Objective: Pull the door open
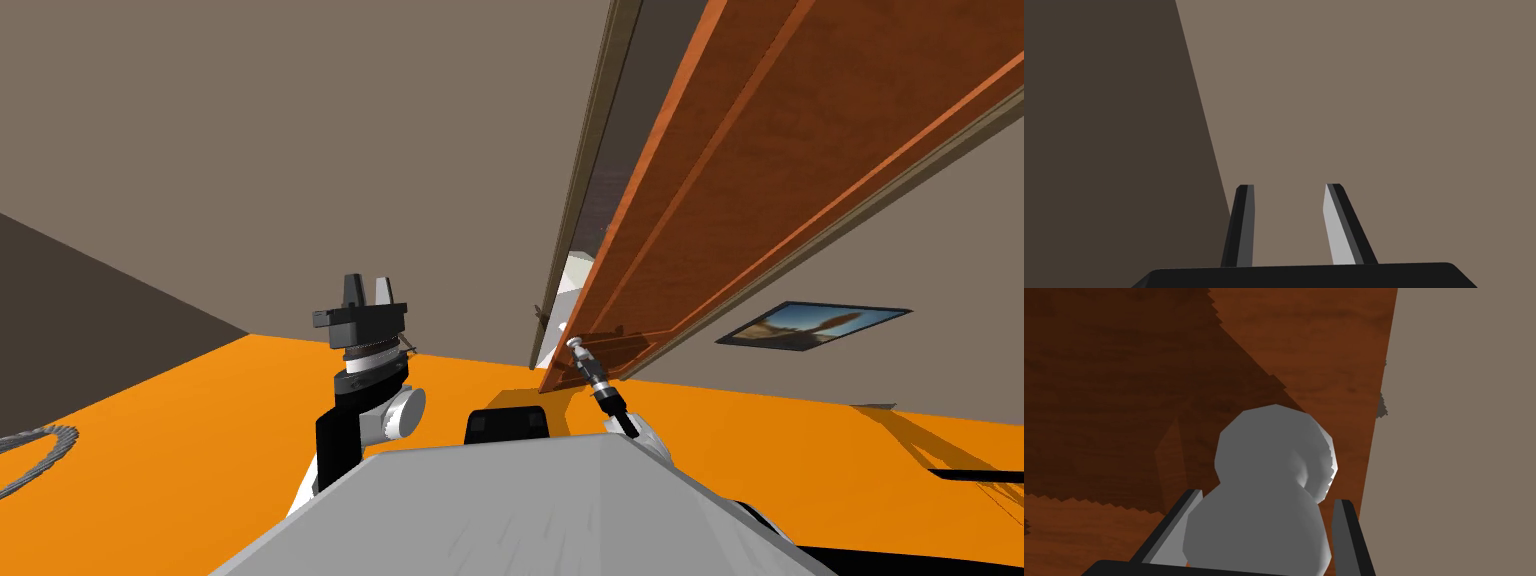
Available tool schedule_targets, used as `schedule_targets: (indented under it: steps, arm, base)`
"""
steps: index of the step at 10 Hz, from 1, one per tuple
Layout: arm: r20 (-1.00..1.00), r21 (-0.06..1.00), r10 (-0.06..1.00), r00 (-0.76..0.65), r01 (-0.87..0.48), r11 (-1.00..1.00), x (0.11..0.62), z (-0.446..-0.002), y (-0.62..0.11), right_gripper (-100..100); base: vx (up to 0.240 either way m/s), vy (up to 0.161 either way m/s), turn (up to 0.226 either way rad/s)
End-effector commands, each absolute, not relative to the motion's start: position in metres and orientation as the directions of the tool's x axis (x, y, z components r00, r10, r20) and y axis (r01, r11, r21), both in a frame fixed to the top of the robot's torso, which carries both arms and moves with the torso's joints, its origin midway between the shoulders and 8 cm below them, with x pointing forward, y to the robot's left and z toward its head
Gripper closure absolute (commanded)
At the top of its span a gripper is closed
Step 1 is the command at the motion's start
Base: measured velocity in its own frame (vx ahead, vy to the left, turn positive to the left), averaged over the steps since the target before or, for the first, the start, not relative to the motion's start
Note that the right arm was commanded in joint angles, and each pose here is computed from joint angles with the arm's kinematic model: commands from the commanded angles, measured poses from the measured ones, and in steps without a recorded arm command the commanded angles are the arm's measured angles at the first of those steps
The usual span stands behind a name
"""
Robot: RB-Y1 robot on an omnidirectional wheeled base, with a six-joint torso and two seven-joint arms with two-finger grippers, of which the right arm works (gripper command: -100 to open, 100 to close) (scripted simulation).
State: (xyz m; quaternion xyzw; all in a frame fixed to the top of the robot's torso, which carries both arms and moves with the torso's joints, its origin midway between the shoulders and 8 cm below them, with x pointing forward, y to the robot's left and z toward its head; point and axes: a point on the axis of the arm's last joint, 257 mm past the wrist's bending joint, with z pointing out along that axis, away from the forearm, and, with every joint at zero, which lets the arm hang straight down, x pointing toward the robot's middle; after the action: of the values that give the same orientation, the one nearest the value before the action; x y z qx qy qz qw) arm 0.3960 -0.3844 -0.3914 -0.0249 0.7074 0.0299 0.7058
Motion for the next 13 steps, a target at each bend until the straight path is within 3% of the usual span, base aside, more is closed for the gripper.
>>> schedule_targets:
  steps: [1,5,13]
  arm:
    - [-1.0,0.009,0.009,-0.004,-0.081,0.997,0.3959,-0.3922,-0.382,100]
    - [-1.0,0.009,0.009,-0.004,-0.081,0.997,0.3959,-0.3922,-0.382,100]
    - [-0.974,0.227,0.227,-0.012,-0.078,0.971,0.4007,-0.3893,-0.3805,100]
  base:
    - [-0.012,-0.011,0.002]
    - [-0.005,-0.001,0.003]
    - [-0.021,-0.011,0.016]
